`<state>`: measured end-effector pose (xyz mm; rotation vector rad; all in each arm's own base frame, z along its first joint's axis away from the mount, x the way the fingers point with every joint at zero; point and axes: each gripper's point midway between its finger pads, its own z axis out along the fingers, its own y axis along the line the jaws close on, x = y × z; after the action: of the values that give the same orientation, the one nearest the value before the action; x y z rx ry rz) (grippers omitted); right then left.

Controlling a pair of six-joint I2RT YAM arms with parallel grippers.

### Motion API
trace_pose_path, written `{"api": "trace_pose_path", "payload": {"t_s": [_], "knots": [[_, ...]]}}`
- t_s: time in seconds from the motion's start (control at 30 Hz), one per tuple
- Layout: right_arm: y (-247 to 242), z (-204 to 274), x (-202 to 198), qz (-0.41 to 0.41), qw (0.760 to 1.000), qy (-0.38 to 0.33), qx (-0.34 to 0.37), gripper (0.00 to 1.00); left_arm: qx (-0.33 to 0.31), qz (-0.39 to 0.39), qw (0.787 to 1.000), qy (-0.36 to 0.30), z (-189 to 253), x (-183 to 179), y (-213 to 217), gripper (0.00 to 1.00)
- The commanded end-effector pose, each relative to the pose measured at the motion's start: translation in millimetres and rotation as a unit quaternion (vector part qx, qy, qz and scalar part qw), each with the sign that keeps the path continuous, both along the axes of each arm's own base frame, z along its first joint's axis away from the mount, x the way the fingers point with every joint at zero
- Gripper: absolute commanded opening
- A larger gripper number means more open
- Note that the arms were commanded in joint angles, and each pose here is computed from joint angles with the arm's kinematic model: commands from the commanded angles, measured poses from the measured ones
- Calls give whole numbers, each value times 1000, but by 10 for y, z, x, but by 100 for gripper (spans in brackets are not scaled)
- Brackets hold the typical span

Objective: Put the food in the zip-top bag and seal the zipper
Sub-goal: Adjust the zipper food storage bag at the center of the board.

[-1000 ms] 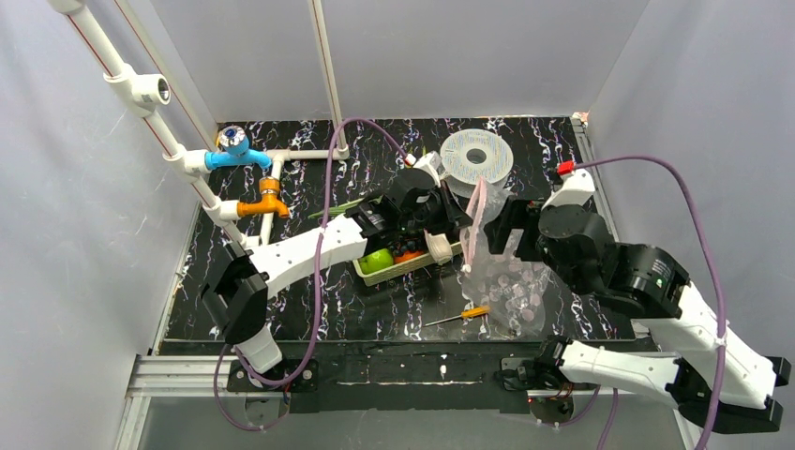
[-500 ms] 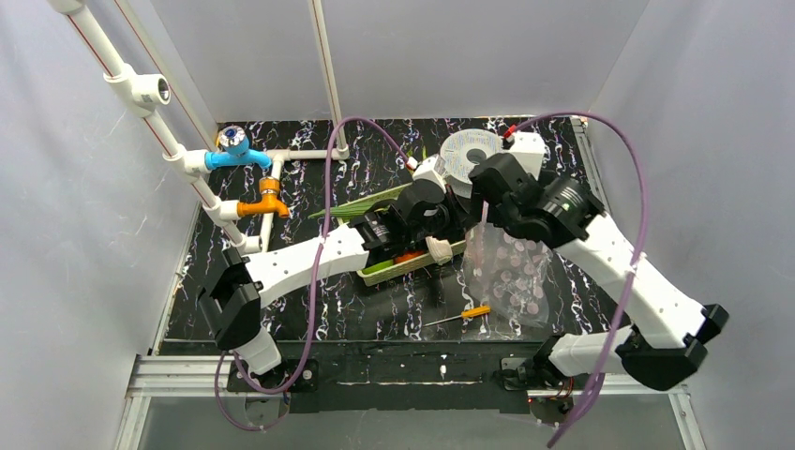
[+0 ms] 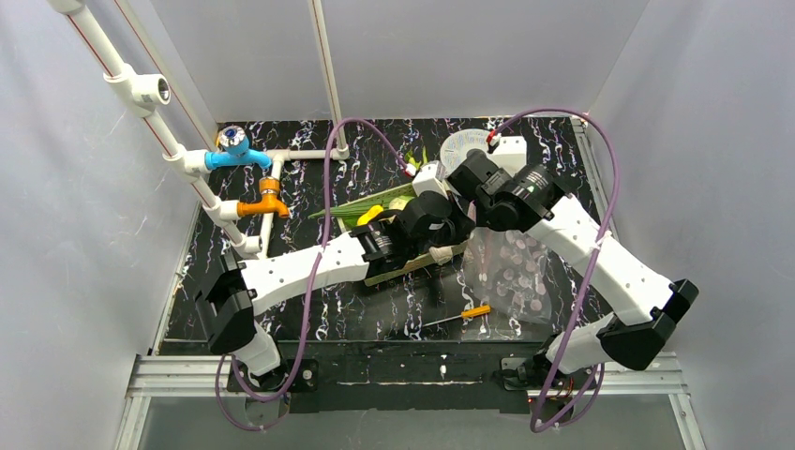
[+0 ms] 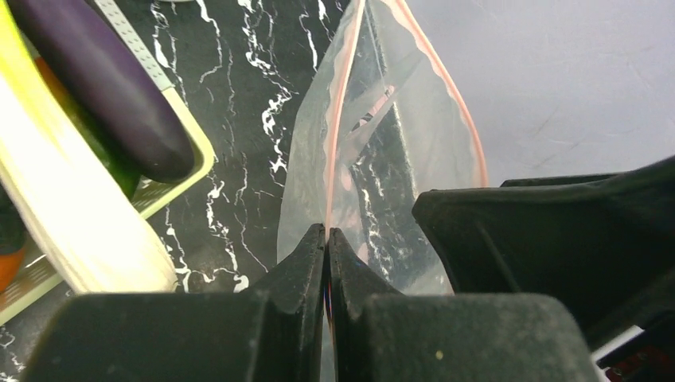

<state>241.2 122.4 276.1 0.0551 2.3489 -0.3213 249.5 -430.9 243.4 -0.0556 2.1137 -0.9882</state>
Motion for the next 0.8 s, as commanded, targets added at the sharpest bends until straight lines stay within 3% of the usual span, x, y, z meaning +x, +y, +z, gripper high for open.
{"api": "trace_pose_path", "payload": {"t_s": [0.0, 0.3, 0.4, 0.47, 0.77], "knots": [[-182, -31, -16, -33, 999, -5, -43, 59, 1, 56, 998, -25, 215, 70, 261, 0], [-203, 41, 90, -12, 998, -45, -50, 3, 21, 81, 996, -17, 135, 107, 330, 0], [-123, -2, 161, 29, 996, -72, -34, 1, 30, 73, 997, -10, 58, 73, 332, 1], [-47, -49, 205, 68, 993, -91, -20, 1, 32, 72, 997, -7, -21, 55, 371, 8], [-82, -30, 127, 155, 975, -159, -3, 1, -2, -23, 1000, 10, -8, -131, 314, 57]]}}
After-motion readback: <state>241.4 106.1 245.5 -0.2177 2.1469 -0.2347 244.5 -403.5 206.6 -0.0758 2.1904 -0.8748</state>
